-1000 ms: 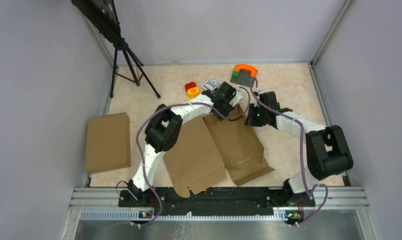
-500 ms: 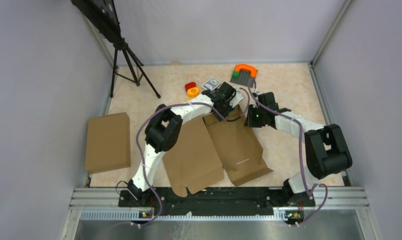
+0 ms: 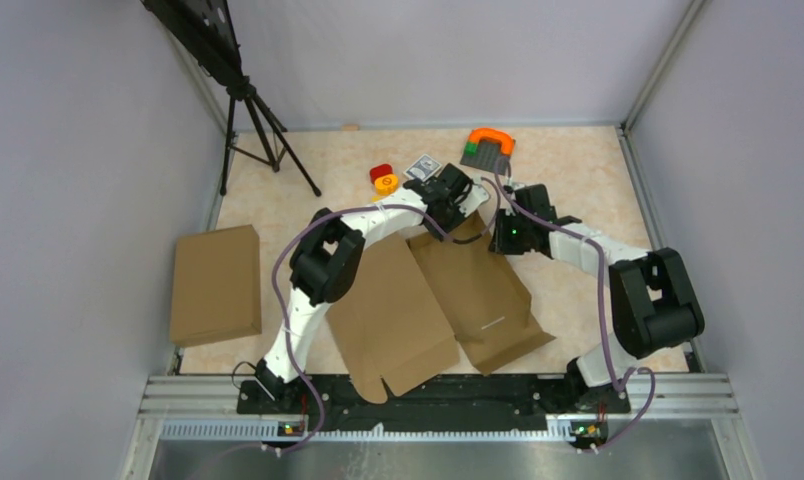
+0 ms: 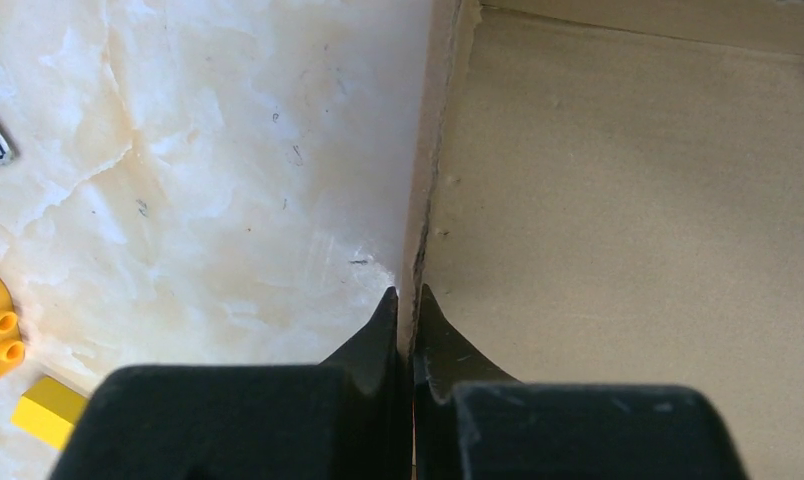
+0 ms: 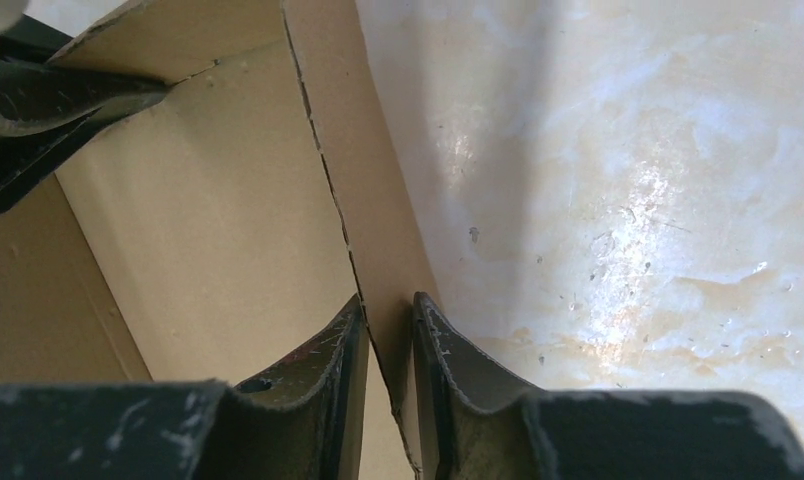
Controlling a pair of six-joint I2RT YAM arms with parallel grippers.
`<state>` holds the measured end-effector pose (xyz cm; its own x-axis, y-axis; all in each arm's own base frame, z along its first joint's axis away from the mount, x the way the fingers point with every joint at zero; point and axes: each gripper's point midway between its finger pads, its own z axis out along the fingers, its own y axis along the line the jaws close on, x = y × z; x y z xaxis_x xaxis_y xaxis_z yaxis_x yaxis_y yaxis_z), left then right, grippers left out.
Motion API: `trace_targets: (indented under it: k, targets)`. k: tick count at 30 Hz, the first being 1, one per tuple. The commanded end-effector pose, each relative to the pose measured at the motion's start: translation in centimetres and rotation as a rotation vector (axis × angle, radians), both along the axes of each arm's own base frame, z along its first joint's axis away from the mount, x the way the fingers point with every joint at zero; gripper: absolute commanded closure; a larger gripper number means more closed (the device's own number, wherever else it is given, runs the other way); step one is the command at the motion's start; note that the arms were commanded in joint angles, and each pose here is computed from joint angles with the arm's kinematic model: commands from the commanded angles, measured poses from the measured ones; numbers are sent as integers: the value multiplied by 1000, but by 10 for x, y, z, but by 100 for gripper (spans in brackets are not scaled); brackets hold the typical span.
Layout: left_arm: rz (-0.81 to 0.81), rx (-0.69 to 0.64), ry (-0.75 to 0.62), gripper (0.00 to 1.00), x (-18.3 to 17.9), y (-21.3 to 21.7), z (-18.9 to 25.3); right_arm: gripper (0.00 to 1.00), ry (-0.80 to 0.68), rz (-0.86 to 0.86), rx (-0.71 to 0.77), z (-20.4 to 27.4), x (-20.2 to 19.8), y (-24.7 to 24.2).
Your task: Fold the paper box
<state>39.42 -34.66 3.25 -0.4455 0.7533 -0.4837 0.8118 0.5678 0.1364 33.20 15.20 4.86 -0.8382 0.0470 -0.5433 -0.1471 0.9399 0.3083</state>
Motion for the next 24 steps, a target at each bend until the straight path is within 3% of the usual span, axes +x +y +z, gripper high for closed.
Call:
trace_targets:
  k: [1,6,13,18,21,24]
  targets:
    - [18,-53,-115,100,20,-14,37,76,-59,86,49,21,7,28]
    - [23,-31,-105,100,16,-9,29,69,-82,141,36,24,6,41]
    - [-55,-71,-56,100,2,-19,24,46,-133,37,9,28,34,37]
    - [-92,-73,-15,100,-7,-19,20,40,-181,-39,165,39,47,34]
    - [-107,-68,1,100,-10,-16,20,29,-252,-53,213,52,46,32]
    - [-132,-77,5,100,-13,-17,22,32,-264,-77,225,55,51,27]
